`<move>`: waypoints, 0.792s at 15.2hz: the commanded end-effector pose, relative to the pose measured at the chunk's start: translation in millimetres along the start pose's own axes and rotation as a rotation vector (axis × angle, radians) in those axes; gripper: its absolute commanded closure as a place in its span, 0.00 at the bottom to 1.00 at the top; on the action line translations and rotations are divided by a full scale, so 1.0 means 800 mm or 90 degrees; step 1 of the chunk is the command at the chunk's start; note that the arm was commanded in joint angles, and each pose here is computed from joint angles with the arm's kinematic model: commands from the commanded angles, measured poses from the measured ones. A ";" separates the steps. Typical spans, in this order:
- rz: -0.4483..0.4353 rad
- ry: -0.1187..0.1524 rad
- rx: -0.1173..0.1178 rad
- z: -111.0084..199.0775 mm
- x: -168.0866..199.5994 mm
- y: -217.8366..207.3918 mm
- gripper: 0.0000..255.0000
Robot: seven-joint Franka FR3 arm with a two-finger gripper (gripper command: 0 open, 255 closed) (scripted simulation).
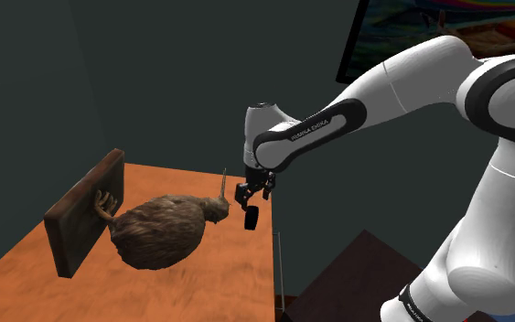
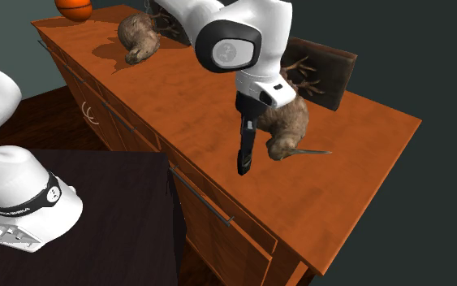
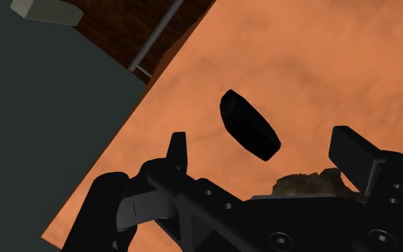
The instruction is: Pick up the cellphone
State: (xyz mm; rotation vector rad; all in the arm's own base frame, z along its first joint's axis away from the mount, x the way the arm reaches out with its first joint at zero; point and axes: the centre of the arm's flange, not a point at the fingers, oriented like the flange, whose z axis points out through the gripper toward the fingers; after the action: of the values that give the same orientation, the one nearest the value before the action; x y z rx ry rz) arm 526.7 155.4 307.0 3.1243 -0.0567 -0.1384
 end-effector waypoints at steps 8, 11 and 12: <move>0.001 -0.004 0.000 0.061 0.013 -0.004 0.00; 0.001 -0.004 0.000 0.062 0.013 -0.004 1.00; 0.001 -0.004 0.000 0.062 0.013 -0.004 1.00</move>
State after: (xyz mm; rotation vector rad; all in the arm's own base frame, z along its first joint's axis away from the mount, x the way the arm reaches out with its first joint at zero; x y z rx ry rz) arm 532.9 157.9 257.6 3.1249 -0.0578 -0.1459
